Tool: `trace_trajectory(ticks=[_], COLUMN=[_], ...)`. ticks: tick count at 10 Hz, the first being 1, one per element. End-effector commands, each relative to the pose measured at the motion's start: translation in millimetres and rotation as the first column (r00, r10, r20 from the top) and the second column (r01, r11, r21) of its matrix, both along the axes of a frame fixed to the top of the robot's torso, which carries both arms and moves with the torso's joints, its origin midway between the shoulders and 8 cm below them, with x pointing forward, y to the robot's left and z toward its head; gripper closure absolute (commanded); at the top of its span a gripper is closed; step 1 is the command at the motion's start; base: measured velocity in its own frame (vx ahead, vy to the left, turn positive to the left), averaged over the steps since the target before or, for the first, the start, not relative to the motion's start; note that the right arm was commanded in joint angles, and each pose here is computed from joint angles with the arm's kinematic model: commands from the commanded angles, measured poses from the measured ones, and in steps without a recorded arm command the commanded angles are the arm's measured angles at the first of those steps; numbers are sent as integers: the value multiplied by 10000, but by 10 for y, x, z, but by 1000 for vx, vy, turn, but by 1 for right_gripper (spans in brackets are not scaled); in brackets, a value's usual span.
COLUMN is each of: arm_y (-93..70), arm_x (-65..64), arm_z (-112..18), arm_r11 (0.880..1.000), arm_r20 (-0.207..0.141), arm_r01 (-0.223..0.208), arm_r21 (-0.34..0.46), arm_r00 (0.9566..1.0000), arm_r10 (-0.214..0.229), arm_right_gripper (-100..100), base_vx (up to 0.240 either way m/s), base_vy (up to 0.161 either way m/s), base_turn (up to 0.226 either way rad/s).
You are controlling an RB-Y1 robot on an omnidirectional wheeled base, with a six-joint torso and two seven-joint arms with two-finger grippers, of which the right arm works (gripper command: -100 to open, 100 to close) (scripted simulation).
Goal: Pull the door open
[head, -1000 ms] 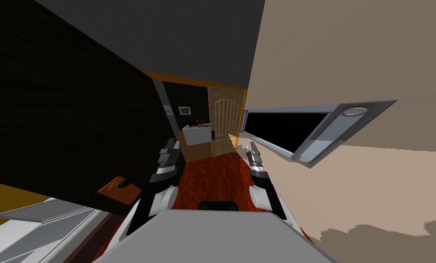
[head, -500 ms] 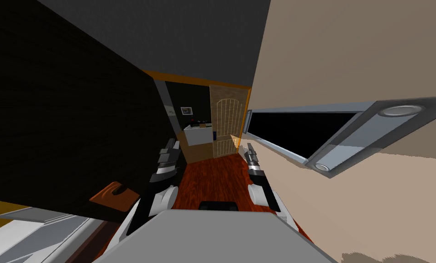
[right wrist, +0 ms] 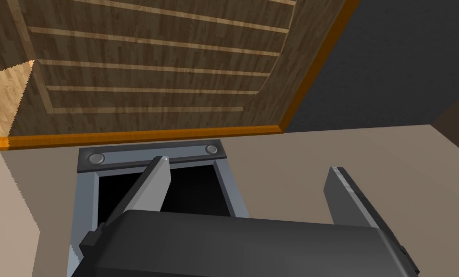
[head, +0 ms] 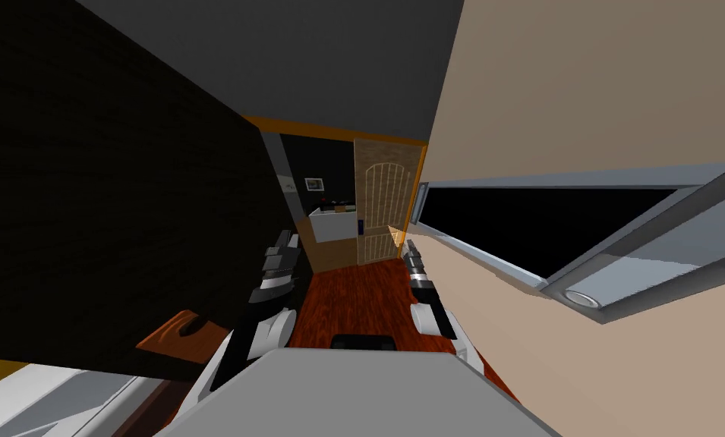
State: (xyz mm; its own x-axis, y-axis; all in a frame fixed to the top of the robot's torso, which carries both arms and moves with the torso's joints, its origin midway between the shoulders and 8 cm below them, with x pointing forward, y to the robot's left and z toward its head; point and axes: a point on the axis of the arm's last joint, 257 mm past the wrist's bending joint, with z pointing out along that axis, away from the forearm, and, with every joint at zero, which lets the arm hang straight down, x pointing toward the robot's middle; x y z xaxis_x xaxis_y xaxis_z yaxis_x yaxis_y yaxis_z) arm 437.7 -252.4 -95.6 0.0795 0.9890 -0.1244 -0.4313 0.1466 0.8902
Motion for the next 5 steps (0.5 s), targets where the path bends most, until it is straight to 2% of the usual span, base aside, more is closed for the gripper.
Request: trace_trajectory(ticks=[1, 5], arm_y=[0, -10], arm_x=[85, 260], arm_z=[-135, -400], arm_r11=[10000, 9997], arm_r20=[-299, -860], arm_r01=[-86, -216], arm_r21=[48, 142], arm_r00=[9995, 9960], arm_r10=[88, 227], arm_right_gripper=[-100, -100], base_vx=[144, 115], base_vy=[31, 45], base_turn=[98, 70])
